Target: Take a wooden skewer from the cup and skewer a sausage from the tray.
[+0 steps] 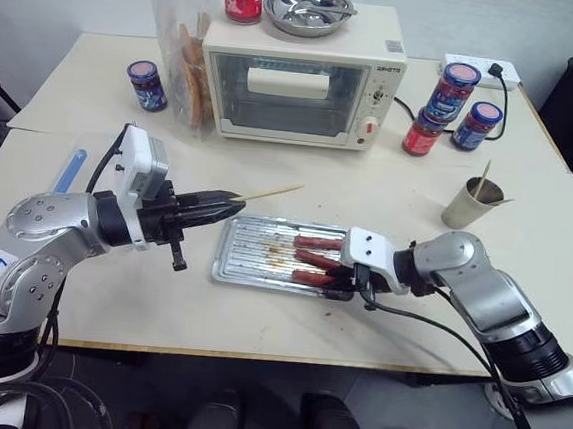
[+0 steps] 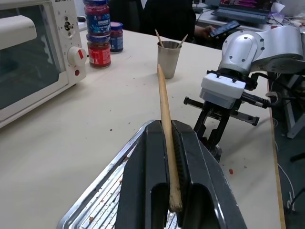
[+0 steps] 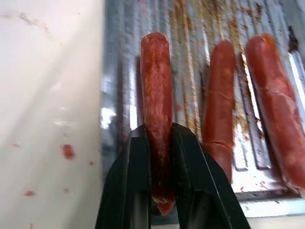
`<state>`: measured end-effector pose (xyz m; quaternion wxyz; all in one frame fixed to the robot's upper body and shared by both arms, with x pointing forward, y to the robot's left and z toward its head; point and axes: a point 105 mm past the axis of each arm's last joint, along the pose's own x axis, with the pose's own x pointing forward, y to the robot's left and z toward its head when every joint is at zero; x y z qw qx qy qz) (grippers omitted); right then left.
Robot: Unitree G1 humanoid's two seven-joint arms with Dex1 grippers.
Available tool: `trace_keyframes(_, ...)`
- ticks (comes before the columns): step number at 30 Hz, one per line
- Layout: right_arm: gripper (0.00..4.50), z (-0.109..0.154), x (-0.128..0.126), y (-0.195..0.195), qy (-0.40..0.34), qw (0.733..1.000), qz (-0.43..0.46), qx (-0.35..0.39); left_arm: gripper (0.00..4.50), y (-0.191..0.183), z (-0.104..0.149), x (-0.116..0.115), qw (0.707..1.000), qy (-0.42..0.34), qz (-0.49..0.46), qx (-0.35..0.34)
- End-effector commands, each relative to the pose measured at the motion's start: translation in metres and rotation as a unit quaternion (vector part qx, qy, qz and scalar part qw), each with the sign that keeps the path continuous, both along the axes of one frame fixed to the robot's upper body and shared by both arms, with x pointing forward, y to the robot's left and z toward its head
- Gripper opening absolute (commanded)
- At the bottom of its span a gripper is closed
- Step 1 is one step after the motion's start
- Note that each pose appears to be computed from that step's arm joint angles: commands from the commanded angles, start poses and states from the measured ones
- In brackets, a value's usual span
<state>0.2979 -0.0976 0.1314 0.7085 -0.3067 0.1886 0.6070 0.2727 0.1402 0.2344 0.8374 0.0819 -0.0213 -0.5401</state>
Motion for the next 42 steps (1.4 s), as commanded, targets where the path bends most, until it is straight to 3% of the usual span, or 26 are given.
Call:
trace_keyframes(1,0.26,0.043,-0.012,-0.001,0.003,0.999,0.028,0.022,0.0,0.0,0.006,-0.006,0.999,-0.019,-0.033,0.033)
trace_keyframes(7,0.26,0.084,-0.036,-0.019,0.078,0.995,0.068,0.015,0.0,0.004,0.005,-0.018,0.991,0.003,-0.103,0.086)
trace_keyframes(14,0.26,0.103,-0.035,-0.042,0.069,0.996,0.062,-0.008,0.0,0.007,-0.001,-0.035,0.979,0.021,-0.156,0.126)
trace_keyframes(42,0.26,0.114,-0.042,-0.014,0.057,0.995,0.077,0.035,0.0,-0.005,-0.003,-0.026,0.98,0.0,-0.165,0.108)
